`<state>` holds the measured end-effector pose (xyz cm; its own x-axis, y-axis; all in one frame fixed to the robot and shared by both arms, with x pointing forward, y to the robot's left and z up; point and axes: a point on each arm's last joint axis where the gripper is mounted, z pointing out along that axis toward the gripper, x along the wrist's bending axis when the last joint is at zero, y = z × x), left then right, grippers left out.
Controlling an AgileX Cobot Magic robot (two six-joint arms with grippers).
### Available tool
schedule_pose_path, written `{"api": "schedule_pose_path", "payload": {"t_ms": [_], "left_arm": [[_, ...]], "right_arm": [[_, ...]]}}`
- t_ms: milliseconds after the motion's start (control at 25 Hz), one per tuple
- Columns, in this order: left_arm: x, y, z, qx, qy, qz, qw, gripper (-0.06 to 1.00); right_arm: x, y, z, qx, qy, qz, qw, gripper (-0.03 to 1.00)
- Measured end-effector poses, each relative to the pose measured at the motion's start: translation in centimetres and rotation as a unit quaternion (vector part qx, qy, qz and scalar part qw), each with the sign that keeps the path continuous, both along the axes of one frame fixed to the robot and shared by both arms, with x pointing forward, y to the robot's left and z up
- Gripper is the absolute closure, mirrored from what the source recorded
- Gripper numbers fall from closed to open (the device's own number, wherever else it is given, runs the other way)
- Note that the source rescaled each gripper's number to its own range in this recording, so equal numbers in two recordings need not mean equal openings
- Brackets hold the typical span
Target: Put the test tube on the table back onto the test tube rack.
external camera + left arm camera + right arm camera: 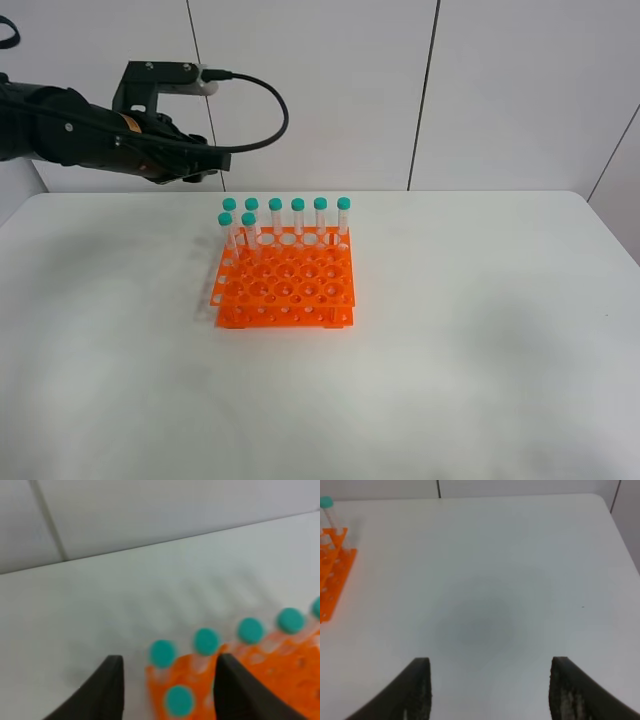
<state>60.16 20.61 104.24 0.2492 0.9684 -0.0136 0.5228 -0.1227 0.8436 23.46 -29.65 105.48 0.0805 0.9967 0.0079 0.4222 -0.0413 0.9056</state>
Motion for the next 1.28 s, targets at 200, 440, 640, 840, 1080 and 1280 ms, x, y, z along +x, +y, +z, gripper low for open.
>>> {"api": "schedule_pose_path", "payload": {"t_ms": [200,440,640,840,1080,1280], "left_arm": [[0.1,3.6,0.7,0.006,0.003,0.044,0.999,0.52],[0.3,7.4,0.6,0.007,0.014,0.096,0.995,0.52],[0.3,8.9,0.5,0.008,0.017,0.117,0.993,0.52],[-0.1,9.0,0.1,0.012,0.050,0.117,0.992,0.52],[-1.9,9.0,1.2,0.012,0.055,0.117,0.992,0.52],[-5.4,9.1,3.0,0.009,0.032,0.117,0.993,0.52]], "right_arm": [[0.0,0.0,0.0,0.000,0.000,0.000,1.000,0.21],[0.0,0.0,0.0,0.000,0.000,0.000,1.000,0.21],[0.0,0.0,0.0,0.000,0.000,0.000,1.000,0.21],[0.0,0.0,0.0,0.000,0.000,0.000,1.000,0.21],[0.0,0.0,0.0,0.000,0.000,0.000,1.000,0.21],[0.0,0.0,0.0,0.000,0.000,0.000,1.000,0.21]]}}
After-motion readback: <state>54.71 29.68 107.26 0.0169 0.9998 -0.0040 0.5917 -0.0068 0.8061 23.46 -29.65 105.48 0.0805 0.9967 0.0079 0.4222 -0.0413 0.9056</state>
